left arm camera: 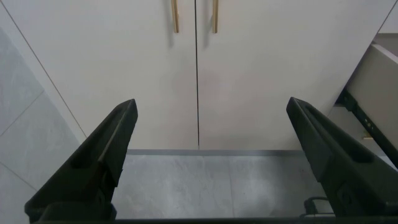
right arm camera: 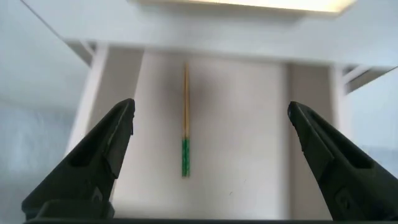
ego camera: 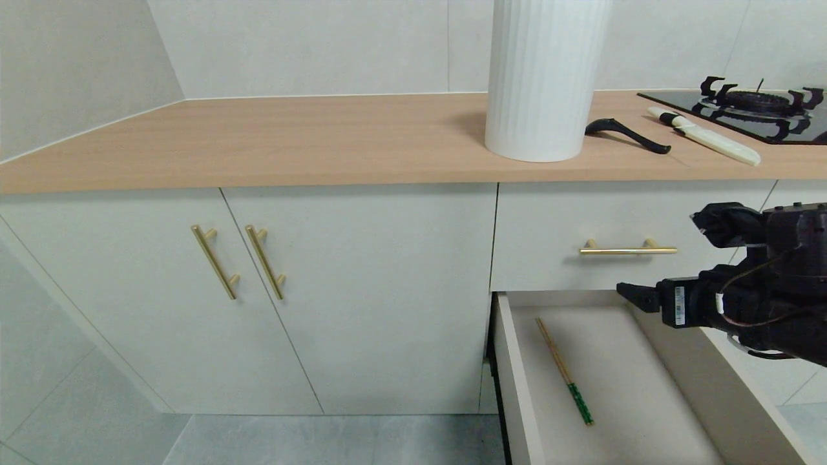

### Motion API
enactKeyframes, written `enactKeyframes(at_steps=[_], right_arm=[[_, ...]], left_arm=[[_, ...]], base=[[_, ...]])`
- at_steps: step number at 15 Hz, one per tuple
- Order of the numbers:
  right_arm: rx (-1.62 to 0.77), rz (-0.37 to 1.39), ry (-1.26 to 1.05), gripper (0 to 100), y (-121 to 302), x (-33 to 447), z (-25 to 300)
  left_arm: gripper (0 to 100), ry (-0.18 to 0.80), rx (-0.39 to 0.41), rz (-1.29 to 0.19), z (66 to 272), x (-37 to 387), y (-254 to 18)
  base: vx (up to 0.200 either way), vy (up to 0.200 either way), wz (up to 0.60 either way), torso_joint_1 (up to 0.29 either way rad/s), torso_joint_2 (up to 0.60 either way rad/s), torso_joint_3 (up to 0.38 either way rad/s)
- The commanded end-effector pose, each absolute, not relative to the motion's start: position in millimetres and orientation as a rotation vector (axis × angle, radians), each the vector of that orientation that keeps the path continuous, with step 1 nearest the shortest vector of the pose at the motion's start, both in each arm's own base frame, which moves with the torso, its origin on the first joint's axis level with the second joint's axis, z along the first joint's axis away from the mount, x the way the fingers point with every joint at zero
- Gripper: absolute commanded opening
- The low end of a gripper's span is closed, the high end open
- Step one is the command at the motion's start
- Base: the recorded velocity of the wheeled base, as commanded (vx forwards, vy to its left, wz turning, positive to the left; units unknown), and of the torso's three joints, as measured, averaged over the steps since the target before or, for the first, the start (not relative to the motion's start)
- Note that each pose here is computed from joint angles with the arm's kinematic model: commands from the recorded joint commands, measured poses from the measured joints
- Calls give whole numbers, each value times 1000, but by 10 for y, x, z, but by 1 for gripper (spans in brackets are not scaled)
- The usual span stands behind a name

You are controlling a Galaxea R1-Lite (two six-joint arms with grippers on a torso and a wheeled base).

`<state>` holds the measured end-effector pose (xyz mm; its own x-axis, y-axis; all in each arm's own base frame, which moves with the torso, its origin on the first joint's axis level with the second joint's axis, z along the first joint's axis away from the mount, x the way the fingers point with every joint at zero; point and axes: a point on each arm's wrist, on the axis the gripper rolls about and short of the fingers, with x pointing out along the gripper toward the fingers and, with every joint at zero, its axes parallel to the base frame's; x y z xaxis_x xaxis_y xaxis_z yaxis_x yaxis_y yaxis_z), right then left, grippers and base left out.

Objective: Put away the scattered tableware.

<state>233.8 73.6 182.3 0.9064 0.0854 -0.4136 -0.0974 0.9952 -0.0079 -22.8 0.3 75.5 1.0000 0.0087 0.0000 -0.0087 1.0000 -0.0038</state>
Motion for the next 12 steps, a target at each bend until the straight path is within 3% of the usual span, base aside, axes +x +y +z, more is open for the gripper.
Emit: enactKeyframes(at_steps=[1,6,12], right_arm=[[-20,98,353,100,691,2227,1989],[-11,97,319,100,685,2224,2023],[-10,98,318,100,685,2221,2027]], left_arm=[[100,0,-5,9,755,-228,3],[100,0,-5,9,755,-228,3],[100,0,-5,9,755,-228,3]], base=[[0,0,0,0,0,0],[0,0,0,43,-185,-180],[0,0,0,173,-495,-295]])
